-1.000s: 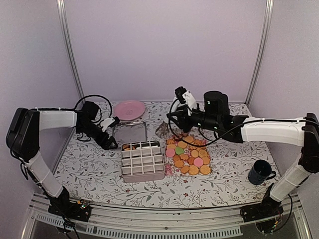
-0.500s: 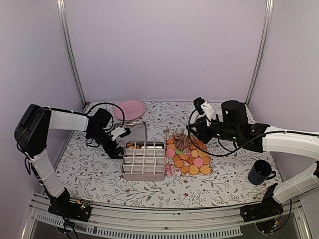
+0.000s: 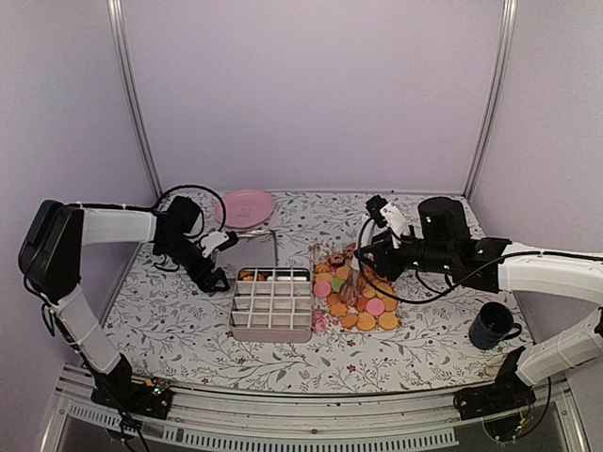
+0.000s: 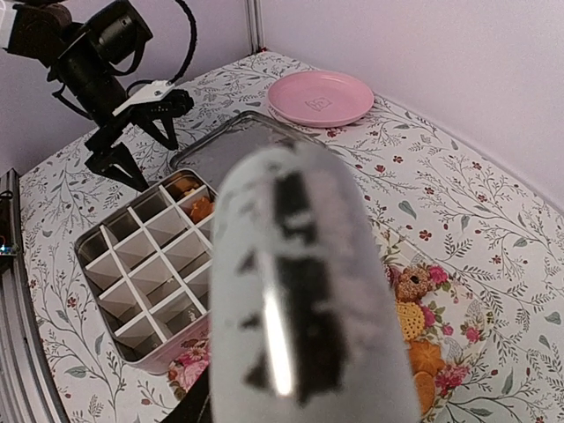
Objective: Pack the cookies
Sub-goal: Pick up the fake cookies from the plate.
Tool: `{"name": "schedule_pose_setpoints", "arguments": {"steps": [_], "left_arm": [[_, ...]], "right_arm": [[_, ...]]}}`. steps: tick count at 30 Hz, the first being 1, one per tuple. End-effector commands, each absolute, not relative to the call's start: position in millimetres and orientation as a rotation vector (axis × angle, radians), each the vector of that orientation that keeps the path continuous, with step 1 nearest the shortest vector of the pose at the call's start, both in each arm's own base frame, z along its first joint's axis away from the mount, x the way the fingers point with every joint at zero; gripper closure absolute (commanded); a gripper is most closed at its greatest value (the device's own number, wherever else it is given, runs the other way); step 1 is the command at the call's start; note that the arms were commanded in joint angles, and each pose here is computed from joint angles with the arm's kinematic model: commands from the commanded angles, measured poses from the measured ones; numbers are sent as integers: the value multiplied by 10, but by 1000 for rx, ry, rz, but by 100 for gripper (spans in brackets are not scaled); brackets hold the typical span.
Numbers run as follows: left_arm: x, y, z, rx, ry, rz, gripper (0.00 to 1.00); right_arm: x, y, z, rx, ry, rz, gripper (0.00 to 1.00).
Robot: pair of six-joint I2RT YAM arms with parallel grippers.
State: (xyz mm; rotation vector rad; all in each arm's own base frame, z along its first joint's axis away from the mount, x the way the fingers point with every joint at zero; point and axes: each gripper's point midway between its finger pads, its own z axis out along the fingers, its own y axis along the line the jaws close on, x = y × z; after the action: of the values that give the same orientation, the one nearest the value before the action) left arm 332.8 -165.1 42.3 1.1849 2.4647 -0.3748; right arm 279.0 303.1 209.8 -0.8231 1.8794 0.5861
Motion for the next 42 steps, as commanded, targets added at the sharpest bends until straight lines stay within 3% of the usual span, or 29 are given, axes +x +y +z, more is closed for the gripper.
{"name": "schedule_pose_setpoints", "arguments": {"steps": [1, 22, 26, 33, 42], "left_arm": [[3482, -1531, 689, 1121, 2435, -387, 4], [3808, -1191, 955, 970, 2424, -372, 3], [3823, -1163, 979, 963, 2422, -355, 3], [3810, -1157, 988, 949, 2424, -356, 3], [3821, -1156, 1006, 941, 2418, -354, 3]], "right_arm": [[2833, 3105, 2132, -818, 1843, 609, 60], [2874, 3209, 1759, -849, 1849, 502, 63], [2885, 3181, 1811, -830, 1841, 491, 71], [2921, 3122, 2098, -790, 1781, 467, 100], [2945, 3223, 2590, -775, 1683, 513, 100]]}}
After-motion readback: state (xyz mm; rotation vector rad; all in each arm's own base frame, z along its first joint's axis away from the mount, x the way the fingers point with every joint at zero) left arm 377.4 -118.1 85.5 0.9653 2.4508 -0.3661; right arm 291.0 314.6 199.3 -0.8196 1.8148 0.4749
